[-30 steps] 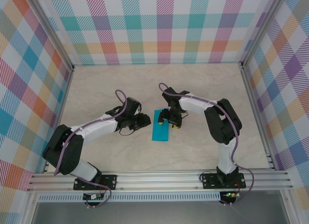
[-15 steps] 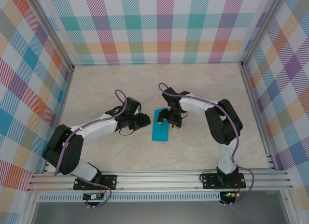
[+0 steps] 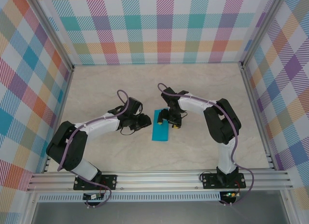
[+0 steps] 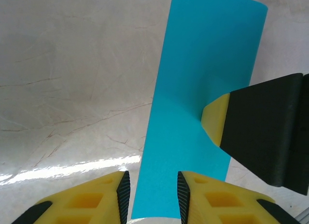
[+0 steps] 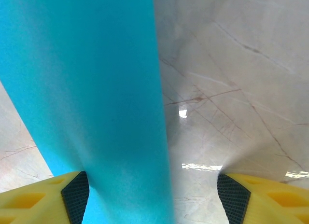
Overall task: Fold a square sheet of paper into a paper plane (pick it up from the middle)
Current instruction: Fold the square sheet of paper in half at the center of the table.
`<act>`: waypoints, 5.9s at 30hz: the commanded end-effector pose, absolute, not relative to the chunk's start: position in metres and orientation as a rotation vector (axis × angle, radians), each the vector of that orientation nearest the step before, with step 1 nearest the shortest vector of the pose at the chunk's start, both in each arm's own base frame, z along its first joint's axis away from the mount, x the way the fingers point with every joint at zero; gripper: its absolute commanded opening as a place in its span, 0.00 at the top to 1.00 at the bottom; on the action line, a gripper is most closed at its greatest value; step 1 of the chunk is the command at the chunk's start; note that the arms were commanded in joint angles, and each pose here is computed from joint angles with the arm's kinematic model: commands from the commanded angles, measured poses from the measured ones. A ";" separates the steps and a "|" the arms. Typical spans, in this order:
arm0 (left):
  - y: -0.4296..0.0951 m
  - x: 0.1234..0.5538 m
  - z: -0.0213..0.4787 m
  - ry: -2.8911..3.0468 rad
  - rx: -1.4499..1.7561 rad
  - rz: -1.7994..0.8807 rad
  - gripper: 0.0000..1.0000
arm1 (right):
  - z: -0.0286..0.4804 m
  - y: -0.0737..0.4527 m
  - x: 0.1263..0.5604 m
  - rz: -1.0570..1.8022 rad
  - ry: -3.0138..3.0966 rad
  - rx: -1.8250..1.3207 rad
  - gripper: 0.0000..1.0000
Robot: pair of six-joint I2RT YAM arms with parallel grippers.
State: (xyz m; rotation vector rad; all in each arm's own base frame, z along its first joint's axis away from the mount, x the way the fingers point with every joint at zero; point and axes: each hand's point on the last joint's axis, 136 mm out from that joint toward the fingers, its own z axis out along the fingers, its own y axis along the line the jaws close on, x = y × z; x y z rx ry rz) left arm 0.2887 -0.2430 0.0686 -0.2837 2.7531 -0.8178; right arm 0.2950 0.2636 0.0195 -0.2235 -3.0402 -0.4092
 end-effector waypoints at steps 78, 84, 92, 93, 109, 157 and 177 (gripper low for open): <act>-0.279 0.319 0.014 2.822 -0.338 -0.925 1.00 | 0.019 0.247 0.279 -0.390 -3.027 -0.163 0.32; -0.282 0.332 0.069 2.711 -0.256 -0.948 0.96 | 0.010 0.243 0.277 -0.337 -3.011 -0.193 0.32; -0.248 0.332 0.100 2.621 -0.320 -0.774 0.89 | 0.006 0.238 0.278 -0.282 -3.014 -0.217 0.31; -0.244 0.331 0.100 2.616 -0.332 -0.761 0.89 | 0.006 0.240 0.278 -0.297 -3.014 -0.213 0.31; -0.258 0.323 0.085 2.668 -0.303 -0.858 0.91 | -0.001 0.229 0.276 -0.200 -3.012 -0.214 0.33; -0.263 0.322 0.075 2.702 -0.296 -0.860 0.95 | -0.002 0.224 0.276 -0.184 -3.020 -0.223 0.38; -0.269 0.324 0.073 2.716 -0.281 -0.882 0.95 | -0.008 0.225 0.277 -0.156 -3.005 -0.225 0.31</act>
